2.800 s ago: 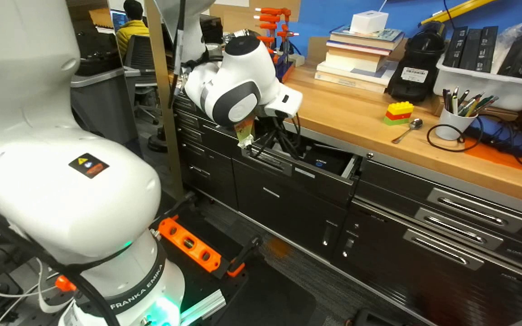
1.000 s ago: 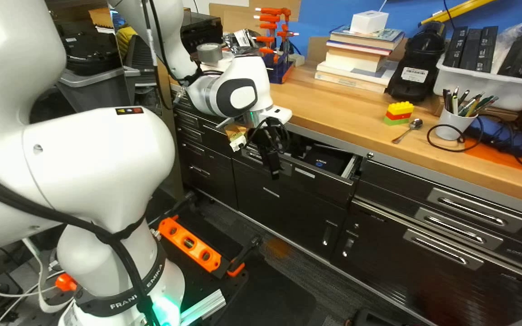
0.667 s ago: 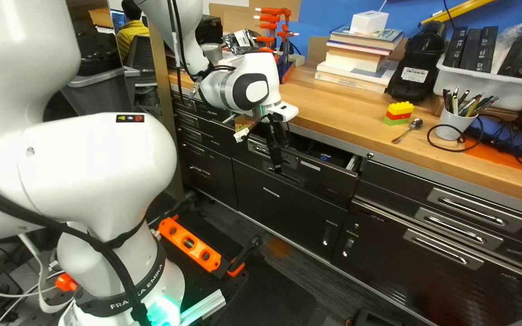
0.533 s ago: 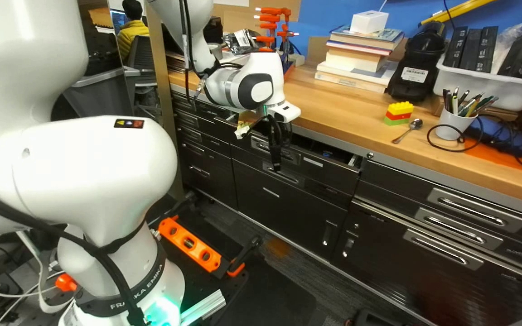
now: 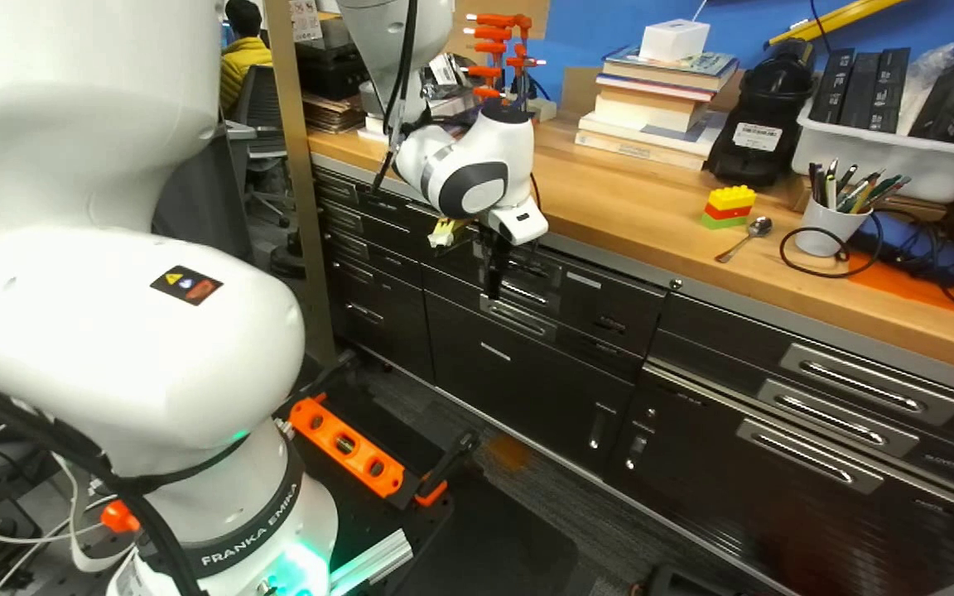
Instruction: Place the black objects on the counter inside the open drawer and close the drawer
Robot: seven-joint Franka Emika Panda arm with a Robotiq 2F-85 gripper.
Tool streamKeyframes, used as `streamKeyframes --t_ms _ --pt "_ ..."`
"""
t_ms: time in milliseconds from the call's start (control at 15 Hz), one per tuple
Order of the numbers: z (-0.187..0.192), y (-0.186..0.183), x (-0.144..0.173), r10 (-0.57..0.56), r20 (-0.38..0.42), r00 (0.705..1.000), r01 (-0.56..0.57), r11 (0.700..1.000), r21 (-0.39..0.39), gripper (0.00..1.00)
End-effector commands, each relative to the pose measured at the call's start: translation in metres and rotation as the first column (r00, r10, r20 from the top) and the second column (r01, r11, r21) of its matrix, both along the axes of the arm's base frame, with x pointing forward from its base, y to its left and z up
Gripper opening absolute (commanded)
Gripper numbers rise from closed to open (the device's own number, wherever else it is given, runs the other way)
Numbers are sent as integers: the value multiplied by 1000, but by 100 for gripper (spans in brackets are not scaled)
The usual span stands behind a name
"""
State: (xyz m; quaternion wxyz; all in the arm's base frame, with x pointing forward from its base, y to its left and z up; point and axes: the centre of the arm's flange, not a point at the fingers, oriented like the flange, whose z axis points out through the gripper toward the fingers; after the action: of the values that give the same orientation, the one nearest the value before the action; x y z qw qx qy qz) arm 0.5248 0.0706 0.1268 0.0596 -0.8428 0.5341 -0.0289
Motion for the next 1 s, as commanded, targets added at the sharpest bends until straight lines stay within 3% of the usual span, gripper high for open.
streamKeyframes --t_ms 0,133,333,467,667,933 --pt "-16 8 1 -64 95 993 60 997 46 100" --pt "-14 8 -3 -50 126 991 46 998 40 100" --pt "-9 2 -15 113 134 985 -103 992 -77 100" --pt "0 -17 -29 190 90 978 -175 972 -154 100" --pt "12 -51 -54 292 -14 956 -286 926 -246 100" --pt "53 -95 -80 470 -120 875 -484 832 -271 100"
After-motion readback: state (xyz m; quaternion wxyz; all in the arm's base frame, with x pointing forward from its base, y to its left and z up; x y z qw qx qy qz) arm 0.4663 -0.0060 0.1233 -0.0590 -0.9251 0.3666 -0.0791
